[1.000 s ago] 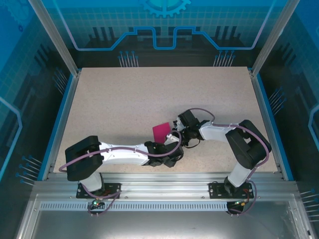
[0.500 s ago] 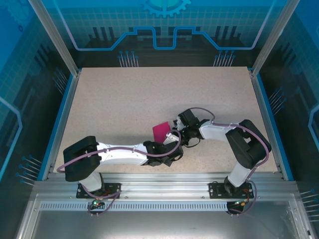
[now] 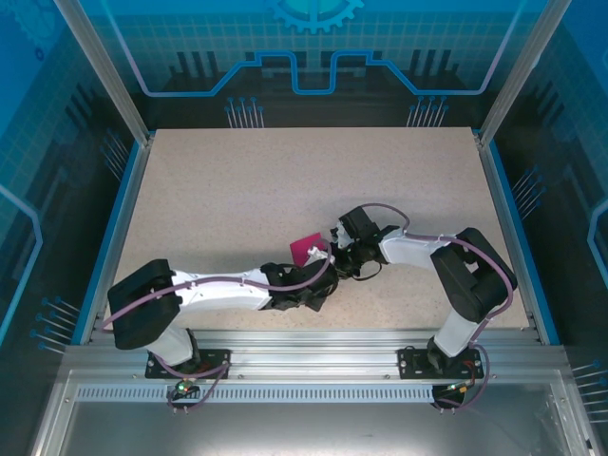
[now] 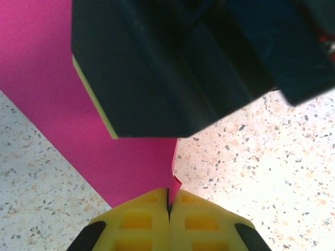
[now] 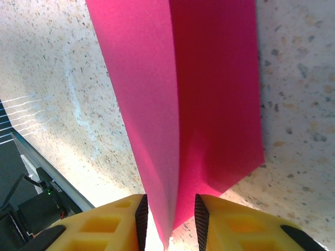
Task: Fold a paper plane with a square sheet of paper (pick it up from the middle)
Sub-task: Third fold the triangle at the center of the table.
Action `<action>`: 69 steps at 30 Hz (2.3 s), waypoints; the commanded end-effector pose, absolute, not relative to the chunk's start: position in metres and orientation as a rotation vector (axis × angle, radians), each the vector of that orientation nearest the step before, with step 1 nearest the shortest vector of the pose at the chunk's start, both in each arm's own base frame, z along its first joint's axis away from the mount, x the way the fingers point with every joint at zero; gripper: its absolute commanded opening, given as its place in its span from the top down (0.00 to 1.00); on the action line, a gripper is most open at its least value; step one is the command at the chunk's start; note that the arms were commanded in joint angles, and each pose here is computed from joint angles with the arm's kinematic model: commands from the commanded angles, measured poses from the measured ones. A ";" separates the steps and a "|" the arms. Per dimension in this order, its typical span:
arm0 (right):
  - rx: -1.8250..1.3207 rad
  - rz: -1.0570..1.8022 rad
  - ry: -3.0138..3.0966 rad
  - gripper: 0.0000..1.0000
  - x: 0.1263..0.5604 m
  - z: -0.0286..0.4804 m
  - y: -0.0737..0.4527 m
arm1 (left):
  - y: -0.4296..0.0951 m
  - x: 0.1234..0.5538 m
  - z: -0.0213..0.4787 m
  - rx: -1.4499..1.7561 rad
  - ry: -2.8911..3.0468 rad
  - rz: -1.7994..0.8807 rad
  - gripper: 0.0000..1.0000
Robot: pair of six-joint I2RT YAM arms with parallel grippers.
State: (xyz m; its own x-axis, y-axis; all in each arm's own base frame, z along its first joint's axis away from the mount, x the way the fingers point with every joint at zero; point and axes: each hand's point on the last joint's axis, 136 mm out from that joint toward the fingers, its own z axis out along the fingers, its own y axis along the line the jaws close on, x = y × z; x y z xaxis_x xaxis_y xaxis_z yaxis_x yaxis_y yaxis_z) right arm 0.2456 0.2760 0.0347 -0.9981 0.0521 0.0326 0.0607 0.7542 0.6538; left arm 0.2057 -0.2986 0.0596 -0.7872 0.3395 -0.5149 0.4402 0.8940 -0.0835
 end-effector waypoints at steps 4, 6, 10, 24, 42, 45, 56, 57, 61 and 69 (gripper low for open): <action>-0.099 -1.025 -3.013 0.65 0.260 0.049 0.259 | -0.303 0.203 0.066 0.597 2.572 -0.496 0.97; -0.097 -0.954 -3.058 0.64 0.262 0.052 0.250 | -0.301 0.205 0.067 0.579 2.576 -0.546 0.97; -0.078 -0.908 -3.105 0.64 0.264 0.058 0.244 | -0.299 0.208 0.068 0.547 2.582 -0.662 0.96; 0.031 -0.888 -3.134 0.72 0.278 0.066 0.263 | -0.287 0.222 0.059 0.528 2.627 -0.755 0.93; -0.047 -0.872 -3.167 0.75 0.256 0.055 0.245 | -0.281 0.243 0.046 0.545 2.654 -0.893 0.90; -0.046 -0.915 -3.132 0.75 0.246 0.049 0.245 | -0.280 0.246 0.046 0.543 2.642 -0.905 0.90; -0.062 -0.950 -3.109 0.75 0.231 0.045 0.241 | -0.289 0.249 0.036 0.571 2.659 -0.970 0.89; -0.063 -0.952 -3.107 0.75 0.230 0.045 0.241 | -0.289 0.249 0.037 0.571 2.657 -0.973 0.88; -0.049 -0.992 -3.089 0.74 0.227 0.046 0.245 | -0.290 0.250 0.038 0.588 2.648 -0.968 0.88; -0.020 -1.018 -3.074 0.75 0.223 0.044 0.251 | -0.287 0.254 0.038 0.614 2.646 -0.944 0.88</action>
State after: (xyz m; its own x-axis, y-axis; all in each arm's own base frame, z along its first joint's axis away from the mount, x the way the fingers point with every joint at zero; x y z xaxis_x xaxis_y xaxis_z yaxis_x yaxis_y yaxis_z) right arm 0.2291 0.2455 0.0408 -0.9945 0.0559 -0.0885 -0.0050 0.8191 0.5737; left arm 0.2460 -0.2839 0.0315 -0.8929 0.2805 -0.3521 0.4382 0.7207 -0.5372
